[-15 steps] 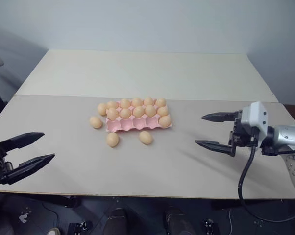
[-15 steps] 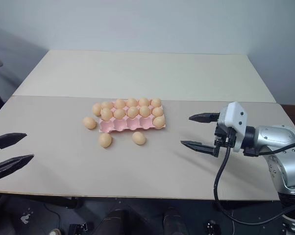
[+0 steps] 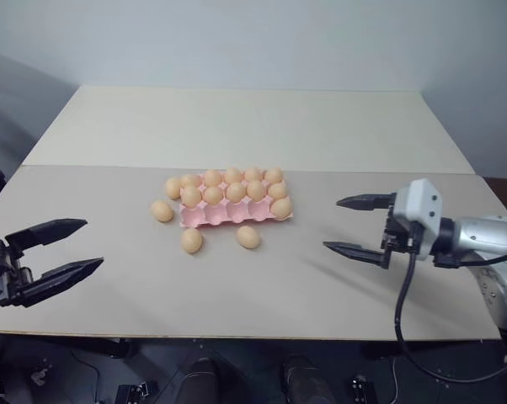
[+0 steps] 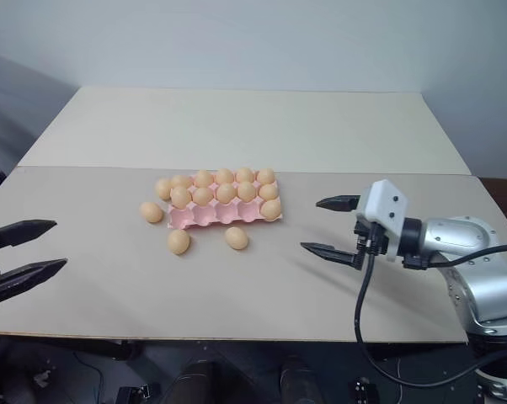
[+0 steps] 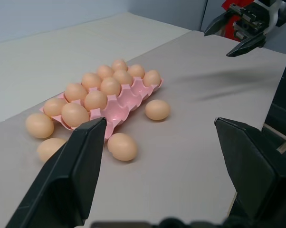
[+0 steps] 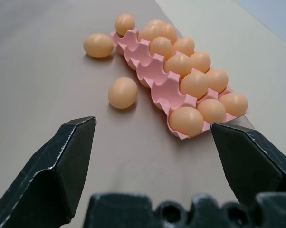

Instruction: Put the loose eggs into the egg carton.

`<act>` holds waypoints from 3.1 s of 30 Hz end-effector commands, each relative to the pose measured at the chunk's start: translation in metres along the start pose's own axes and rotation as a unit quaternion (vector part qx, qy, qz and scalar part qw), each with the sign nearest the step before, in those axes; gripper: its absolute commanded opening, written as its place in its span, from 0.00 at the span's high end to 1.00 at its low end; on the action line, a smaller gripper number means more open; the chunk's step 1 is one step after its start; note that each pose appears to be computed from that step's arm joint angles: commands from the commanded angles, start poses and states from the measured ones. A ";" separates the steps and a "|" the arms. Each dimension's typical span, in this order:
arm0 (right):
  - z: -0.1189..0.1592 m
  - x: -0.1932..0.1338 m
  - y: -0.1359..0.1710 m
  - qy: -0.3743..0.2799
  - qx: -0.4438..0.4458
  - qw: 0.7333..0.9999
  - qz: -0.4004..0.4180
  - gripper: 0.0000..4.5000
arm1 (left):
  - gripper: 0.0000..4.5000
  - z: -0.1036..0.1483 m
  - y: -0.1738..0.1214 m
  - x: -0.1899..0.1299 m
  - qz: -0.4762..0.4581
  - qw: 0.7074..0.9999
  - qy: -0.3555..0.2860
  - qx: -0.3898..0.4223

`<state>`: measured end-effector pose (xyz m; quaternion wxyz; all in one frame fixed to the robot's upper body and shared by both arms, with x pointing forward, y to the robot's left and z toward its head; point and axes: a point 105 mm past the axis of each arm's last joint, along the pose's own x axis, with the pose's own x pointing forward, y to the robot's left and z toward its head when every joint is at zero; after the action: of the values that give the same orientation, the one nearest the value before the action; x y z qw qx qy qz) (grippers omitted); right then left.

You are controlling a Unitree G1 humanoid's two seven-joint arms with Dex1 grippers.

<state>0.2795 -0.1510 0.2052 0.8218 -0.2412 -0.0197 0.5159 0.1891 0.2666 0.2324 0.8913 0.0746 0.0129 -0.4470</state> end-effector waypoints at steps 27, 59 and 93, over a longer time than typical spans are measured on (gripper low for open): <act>-0.020 0.150 0.041 0.149 0.019 0.989 0.013 0.00 | 0.12 -0.007 0.001 0.017 -0.039 0.999 0.003 0.006; -0.002 0.153 0.033 0.112 -0.022 0.994 -0.003 0.16 | 0.12 -0.007 -0.005 0.011 -0.027 1.000 0.008 0.005; 0.029 0.148 0.014 0.064 -0.012 0.998 -0.022 0.55 | 0.12 -0.001 -0.005 0.007 -0.007 1.000 -0.011 0.010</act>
<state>0.3303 -0.0071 0.1657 0.8234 -0.2863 0.0638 0.4858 0.1902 0.2589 0.2205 0.8881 0.0717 0.0219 -0.4535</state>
